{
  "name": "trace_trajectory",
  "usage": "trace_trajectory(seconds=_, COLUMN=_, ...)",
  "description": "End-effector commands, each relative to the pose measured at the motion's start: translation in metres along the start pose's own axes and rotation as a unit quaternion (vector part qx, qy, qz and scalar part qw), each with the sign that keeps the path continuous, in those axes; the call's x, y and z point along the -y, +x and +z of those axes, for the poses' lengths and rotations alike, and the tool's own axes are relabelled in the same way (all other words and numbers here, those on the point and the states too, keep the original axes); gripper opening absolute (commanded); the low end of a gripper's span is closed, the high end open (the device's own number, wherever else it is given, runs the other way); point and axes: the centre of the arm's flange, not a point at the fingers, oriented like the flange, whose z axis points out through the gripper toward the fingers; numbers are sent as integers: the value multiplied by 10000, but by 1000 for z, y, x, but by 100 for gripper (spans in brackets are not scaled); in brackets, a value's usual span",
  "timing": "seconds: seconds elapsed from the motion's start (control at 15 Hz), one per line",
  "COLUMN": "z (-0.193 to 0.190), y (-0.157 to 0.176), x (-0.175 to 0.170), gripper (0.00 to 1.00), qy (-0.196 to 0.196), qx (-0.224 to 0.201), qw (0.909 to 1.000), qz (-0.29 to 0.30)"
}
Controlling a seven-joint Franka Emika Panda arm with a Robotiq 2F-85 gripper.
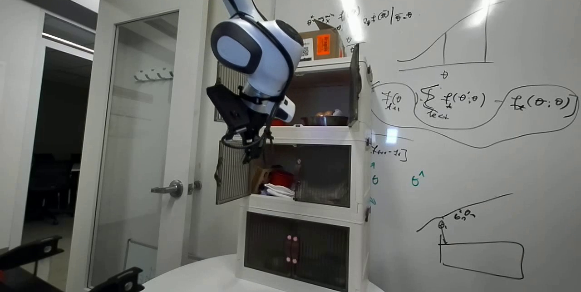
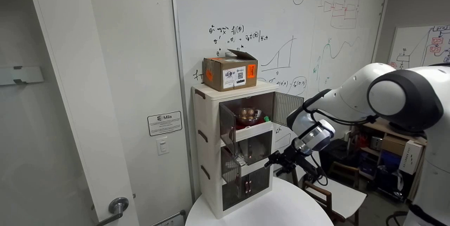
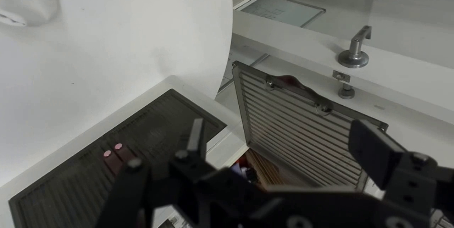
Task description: Open the right door of the middle shelf
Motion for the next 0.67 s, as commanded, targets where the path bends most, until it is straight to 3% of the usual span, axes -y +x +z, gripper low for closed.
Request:
trace_trajectory(seconds=0.0, z=14, y=17, x=-22, gripper=100, qy=475, qx=-1, qw=9988, qz=-74)
trace_trajectory(seconds=0.33, z=23, y=27, x=-31, gripper=100, qy=1081, qx=-134, qw=9940, qz=-15)
trace_trajectory(seconds=0.4, z=15, y=15, x=-26, gripper=100, qy=761, qx=-96, qw=9971, qz=5)
trace_trajectory(seconds=0.6, z=17, y=15, x=-28, gripper=100, qy=772, qx=-86, qw=9970, qz=29)
